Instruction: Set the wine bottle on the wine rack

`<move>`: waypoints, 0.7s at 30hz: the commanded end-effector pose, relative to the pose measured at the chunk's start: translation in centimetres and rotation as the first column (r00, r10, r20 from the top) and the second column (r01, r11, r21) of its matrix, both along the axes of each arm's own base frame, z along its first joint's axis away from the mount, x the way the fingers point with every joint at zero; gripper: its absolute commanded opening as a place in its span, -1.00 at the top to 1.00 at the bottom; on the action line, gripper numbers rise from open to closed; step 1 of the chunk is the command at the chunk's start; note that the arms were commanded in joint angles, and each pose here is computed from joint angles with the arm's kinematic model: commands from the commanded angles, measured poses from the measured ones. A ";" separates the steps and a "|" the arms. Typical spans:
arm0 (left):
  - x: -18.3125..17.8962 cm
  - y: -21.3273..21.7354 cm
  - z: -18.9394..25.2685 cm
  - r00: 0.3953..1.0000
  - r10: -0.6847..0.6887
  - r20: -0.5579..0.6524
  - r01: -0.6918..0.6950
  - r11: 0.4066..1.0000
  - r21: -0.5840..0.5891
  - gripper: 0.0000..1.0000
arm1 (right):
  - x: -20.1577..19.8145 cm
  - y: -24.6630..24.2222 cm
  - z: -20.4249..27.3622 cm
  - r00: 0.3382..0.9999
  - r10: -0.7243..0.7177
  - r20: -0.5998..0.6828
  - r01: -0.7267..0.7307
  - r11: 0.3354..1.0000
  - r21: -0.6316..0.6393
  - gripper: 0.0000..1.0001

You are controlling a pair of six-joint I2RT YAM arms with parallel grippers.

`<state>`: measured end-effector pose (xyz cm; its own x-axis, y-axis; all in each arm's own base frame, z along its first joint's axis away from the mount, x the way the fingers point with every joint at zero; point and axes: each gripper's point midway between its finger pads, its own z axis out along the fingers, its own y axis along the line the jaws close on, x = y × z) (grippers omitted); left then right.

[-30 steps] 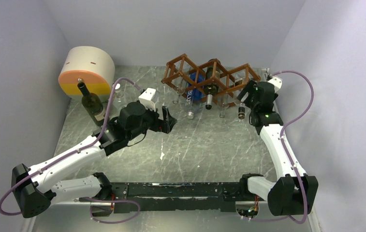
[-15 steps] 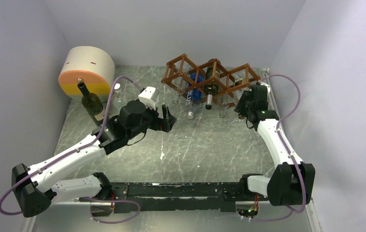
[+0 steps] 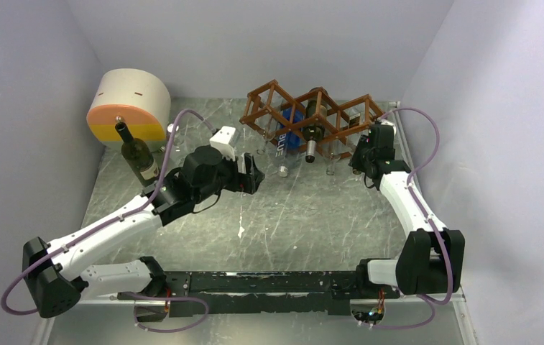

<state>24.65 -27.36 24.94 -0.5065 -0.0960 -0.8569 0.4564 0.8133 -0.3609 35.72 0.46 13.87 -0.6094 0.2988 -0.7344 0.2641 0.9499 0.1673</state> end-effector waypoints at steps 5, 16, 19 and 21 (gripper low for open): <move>1.1 -0.2 0.7 0.999 0.029 -0.014 -0.029 1.000 -0.008 -0.91 | 2.1 -1.2 1.8 0.995 -0.053 0.081 0.056 0.998 -0.036 0.28; 4.2 3.7 1.5 0.986 0.159 -0.049 -0.159 0.987 -0.006 -0.91 | -0.4 -0.6 7.7 0.973 -0.082 0.217 0.073 0.996 0.046 -0.43; 5.9 6.8 2.5 0.965 0.262 -0.024 -0.262 0.965 0.010 -0.91 | -1.0 -0.4 10.1 0.961 -0.084 0.264 0.068 0.995 0.070 -0.43; 7.0 9.5 3.1 0.934 0.356 -0.006 -0.356 0.934 0.031 -0.91 | -1.4 0.0 11.2 0.954 -0.080 0.290 0.054 0.994 0.096 -0.43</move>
